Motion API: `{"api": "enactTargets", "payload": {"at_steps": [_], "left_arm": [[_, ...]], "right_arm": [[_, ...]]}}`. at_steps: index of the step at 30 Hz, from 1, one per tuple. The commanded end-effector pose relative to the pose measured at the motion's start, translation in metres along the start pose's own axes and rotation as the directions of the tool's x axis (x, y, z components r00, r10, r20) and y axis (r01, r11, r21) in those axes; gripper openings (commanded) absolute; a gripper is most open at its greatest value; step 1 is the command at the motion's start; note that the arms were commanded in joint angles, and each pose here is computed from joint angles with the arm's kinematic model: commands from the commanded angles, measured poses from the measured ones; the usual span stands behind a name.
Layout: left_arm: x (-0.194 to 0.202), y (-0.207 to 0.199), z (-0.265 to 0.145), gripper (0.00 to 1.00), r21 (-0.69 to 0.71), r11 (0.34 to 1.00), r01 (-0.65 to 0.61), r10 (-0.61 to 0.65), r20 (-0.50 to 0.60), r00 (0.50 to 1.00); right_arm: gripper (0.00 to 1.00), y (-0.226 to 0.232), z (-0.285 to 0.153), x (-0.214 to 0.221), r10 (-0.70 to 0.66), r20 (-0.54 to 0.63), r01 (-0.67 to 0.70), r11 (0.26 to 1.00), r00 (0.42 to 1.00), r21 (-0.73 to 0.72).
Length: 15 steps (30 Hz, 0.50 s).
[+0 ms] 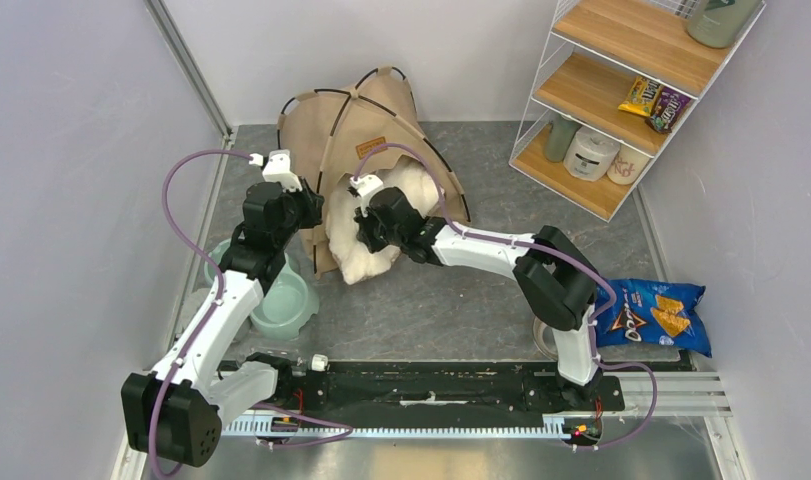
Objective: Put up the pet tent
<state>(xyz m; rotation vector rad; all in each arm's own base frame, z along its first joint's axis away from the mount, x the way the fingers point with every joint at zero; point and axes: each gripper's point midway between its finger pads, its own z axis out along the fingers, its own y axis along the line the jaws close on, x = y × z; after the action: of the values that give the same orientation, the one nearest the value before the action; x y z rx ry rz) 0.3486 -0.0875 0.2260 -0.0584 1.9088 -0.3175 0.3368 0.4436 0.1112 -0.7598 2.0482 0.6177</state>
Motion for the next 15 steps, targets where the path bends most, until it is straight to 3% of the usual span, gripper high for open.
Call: {"api": "enactTargets", "payload": {"at_steps": [1,5,8,11,15], "left_arm": [[-0.011,-0.002,0.0,0.25,-0.004,1.0,0.014,-0.014,0.021,1.0],[-0.014,-0.004,-0.002,0.24,0.003,1.0,0.021,-0.022,0.023,1.0],[-0.017,-0.006,-0.004,0.24,0.007,1.0,0.028,-0.028,0.029,0.999],[-0.021,-0.007,-0.007,0.24,0.009,0.999,0.034,-0.034,0.035,0.999],[-0.024,-0.009,-0.01,0.24,0.018,0.999,0.043,-0.044,0.041,0.998]], "right_arm": [[0.0,-0.002,0.001,-0.039,0.096,0.189,-0.097,0.995,0.977,-0.005],[0.0,-0.02,-0.021,-0.08,0.266,0.392,-0.269,0.962,0.88,-0.05],[0.0,-0.037,-0.039,-0.105,0.39,0.516,-0.39,0.914,0.763,-0.113],[0.0,-0.05,-0.06,-0.124,0.445,0.619,-0.456,0.876,0.646,-0.154],[0.0,-0.06,-0.075,-0.139,0.484,0.689,-0.51,0.839,0.54,-0.189]]}}
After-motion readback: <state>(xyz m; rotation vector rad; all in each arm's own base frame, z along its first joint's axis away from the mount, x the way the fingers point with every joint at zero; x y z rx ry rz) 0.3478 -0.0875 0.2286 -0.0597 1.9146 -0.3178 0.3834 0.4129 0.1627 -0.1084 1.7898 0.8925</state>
